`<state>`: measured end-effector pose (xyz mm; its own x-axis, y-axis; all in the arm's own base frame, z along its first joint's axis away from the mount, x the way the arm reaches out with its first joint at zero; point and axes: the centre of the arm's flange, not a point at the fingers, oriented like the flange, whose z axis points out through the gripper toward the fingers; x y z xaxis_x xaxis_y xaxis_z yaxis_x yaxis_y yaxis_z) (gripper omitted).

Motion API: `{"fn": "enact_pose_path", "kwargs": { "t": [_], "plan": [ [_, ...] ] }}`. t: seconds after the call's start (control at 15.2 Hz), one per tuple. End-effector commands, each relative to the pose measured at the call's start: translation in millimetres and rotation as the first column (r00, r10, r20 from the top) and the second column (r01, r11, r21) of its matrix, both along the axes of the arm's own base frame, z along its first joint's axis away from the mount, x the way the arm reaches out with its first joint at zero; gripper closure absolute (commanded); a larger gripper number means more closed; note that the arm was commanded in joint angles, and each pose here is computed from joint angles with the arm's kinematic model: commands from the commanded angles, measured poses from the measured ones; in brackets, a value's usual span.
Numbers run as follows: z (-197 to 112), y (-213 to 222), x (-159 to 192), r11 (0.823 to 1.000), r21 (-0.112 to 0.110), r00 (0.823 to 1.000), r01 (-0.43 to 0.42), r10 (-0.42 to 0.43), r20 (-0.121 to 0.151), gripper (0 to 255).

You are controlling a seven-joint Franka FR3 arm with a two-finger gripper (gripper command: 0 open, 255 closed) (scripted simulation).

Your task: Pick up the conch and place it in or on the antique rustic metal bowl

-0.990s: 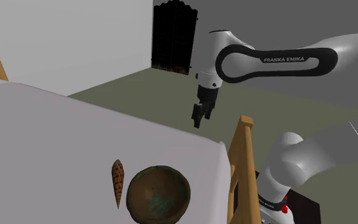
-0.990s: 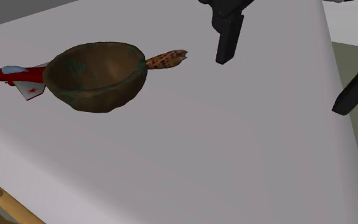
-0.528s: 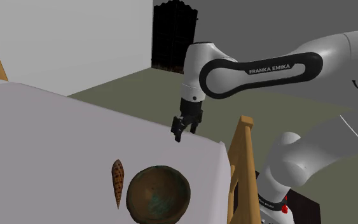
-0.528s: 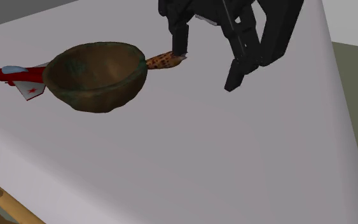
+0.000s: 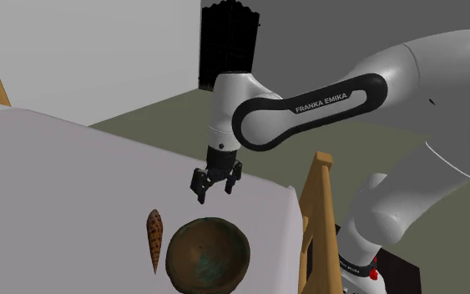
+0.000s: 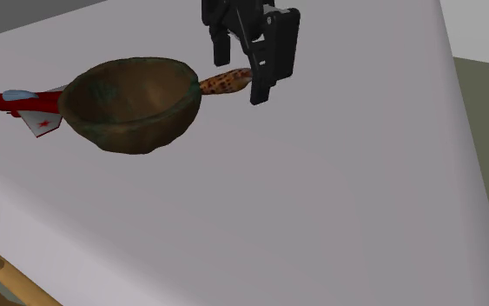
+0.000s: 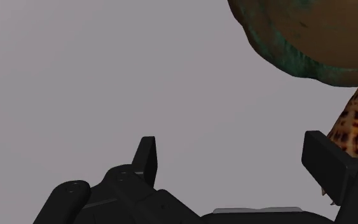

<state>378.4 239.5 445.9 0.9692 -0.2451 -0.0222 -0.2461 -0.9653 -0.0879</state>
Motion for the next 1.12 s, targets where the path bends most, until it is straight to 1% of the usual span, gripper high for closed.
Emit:
{"fn": "enact_pose_path", "kwargs": {
  "t": [0.0,0.33,0.66,0.73,1.06],
  "plan": [
    [-11.4,24.0,9.4,0.999,0.016,0.999,0.039,-0.039,0.001,0],
    [-32.5,73.4,38.6,0.990,0.049,0.991,0.130,-0.130,0.003,0],
    [-51.9,120.6,72.2,0.972,0.081,0.975,0.219,-0.220,0.001,0],
    [-52.5,122.3,73.5,0.971,0.082,0.975,0.222,-0.223,0.001,0],
    [-78.5,126.7,74.6,0.971,0.082,0.975,0.222,-0.223,0.001,0]
  ]
}}
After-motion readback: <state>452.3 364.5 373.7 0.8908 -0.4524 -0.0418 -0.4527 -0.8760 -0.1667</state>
